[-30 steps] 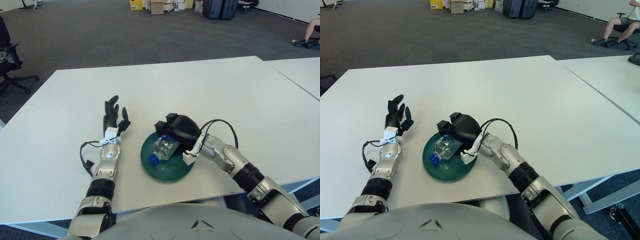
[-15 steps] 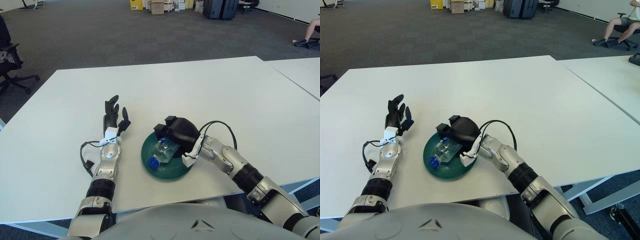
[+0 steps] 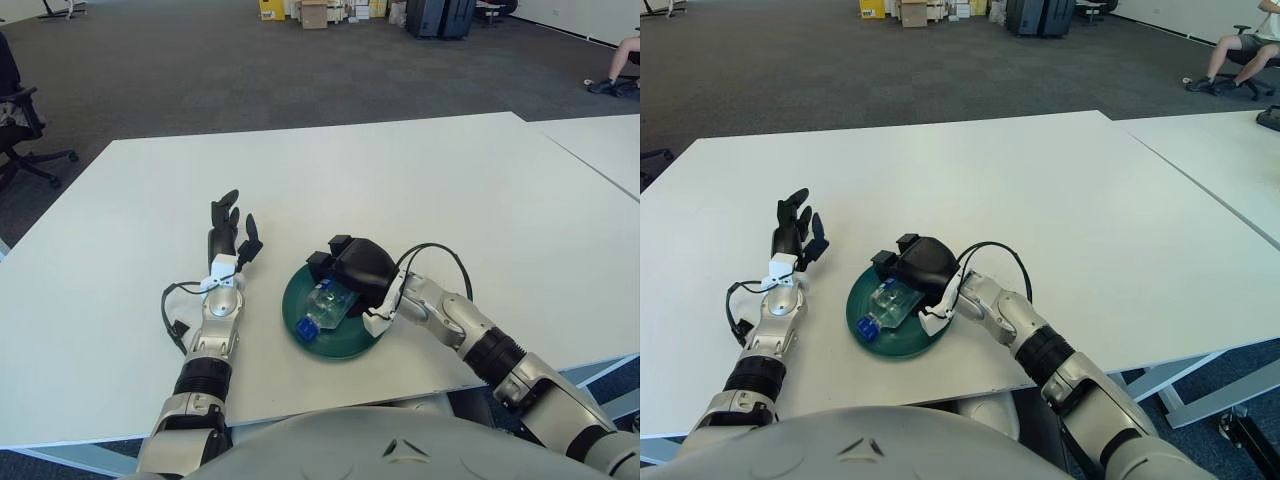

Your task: Put the bottle into the plate.

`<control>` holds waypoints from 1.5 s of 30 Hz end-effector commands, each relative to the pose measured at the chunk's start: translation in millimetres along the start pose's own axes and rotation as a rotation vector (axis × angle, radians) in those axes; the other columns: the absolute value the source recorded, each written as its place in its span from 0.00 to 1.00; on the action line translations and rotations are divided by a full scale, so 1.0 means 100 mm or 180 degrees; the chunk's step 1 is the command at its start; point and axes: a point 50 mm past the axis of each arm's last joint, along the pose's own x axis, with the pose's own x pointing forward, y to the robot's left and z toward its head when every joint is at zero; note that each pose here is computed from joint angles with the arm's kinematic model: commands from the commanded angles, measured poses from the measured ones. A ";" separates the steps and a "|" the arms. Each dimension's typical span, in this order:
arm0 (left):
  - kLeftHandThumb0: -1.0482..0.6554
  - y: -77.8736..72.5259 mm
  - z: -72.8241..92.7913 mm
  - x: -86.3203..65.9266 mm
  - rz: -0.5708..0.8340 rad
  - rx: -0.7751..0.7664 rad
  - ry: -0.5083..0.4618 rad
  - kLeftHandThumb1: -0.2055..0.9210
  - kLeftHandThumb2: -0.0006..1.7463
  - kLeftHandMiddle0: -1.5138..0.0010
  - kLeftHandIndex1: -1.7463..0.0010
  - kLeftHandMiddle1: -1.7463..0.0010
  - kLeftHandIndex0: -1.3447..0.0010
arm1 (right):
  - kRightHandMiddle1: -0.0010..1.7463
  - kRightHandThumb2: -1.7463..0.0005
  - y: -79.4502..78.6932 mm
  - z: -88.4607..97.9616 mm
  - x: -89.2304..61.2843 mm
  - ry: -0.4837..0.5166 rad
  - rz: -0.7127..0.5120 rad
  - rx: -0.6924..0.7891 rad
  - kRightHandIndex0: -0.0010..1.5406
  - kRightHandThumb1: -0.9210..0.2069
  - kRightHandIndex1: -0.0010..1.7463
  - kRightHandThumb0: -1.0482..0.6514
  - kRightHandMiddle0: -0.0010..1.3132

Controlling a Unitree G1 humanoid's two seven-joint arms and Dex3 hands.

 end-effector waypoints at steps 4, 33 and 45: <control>0.18 0.01 0.02 0.03 0.0013 0.0067 -0.0004 1.00 0.49 0.75 0.56 0.99 1.00 | 1.00 0.12 -0.12 -0.02 0.04 -0.0057 -0.0051 -0.0144 0.49 0.70 0.99 0.62 0.40; 0.21 0.04 -0.02 0.03 0.0066 -0.0004 0.0031 1.00 0.48 0.75 0.56 0.99 1.00 | 0.15 0.63 -0.42 0.00 -0.19 -0.0062 0.0532 -0.0822 0.01 0.01 0.08 0.01 0.01; 0.19 0.04 -0.05 0.05 0.0049 0.0020 0.0049 1.00 0.48 0.74 0.54 0.99 1.00 | 0.00 0.54 -0.44 0.02 -0.26 0.0018 0.0728 -0.0866 0.00 0.00 0.00 0.00 0.00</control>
